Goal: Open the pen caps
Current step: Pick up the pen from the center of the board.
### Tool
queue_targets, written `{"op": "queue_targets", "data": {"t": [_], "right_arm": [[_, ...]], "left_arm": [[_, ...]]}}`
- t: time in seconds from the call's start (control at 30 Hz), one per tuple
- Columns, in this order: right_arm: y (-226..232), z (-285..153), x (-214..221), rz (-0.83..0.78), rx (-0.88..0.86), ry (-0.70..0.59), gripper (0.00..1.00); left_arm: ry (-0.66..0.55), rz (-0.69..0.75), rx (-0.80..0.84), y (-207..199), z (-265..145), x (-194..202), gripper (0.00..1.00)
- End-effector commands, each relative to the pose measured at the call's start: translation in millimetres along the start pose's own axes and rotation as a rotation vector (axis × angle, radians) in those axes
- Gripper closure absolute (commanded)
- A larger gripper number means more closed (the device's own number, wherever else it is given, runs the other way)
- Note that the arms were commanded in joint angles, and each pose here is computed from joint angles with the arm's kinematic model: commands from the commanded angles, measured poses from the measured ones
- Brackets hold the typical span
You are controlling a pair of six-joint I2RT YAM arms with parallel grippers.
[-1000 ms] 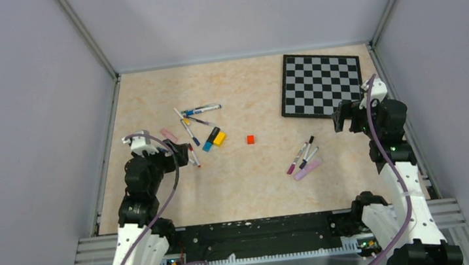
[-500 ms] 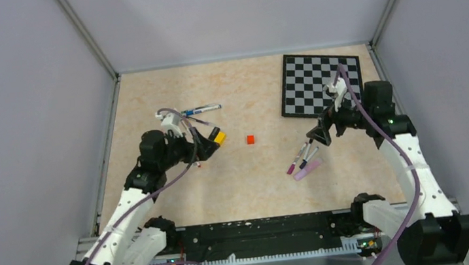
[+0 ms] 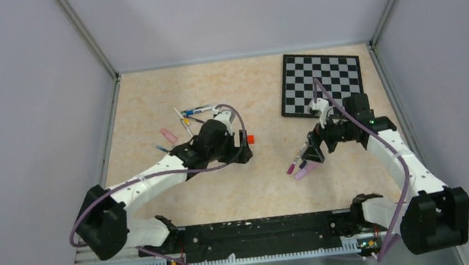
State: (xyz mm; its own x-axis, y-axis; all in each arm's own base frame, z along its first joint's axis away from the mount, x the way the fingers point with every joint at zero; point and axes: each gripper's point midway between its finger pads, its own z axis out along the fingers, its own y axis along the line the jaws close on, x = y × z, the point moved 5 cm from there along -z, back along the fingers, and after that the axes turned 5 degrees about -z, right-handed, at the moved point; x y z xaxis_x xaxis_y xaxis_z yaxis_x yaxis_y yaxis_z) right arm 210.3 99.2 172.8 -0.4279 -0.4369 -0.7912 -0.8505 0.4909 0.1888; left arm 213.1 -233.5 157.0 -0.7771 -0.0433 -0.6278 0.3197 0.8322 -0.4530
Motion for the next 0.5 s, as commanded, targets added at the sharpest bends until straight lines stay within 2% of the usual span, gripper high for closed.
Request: {"op": "queue_targets", "data": {"t": [0.0,0.2,0.33,0.4,0.47], "right_arm": [[-6,-1,3,-0.045,0.058,-0.075,0.01],[-16,-7,5,-0.042,0.102,-0.086,0.01],[-18,-5,7,-0.036,0.104,-0.076,0.01],[-20,-5,7,-0.035,0.105,-0.073,0.01],[-20,-4,8,-0.031,0.104,-0.07,0.01]], "left_arm": [[-0.079,-0.029,-0.072,-4,21,-24,0.08],[-0.087,-0.04,-0.264,12,37,-37,0.09],[-0.11,-0.034,-0.51,45,22,-40,0.1],[-0.108,-0.043,-0.559,63,12,-40,0.11],[-0.114,-0.08,-0.563,80,1,-40,0.16]]}}
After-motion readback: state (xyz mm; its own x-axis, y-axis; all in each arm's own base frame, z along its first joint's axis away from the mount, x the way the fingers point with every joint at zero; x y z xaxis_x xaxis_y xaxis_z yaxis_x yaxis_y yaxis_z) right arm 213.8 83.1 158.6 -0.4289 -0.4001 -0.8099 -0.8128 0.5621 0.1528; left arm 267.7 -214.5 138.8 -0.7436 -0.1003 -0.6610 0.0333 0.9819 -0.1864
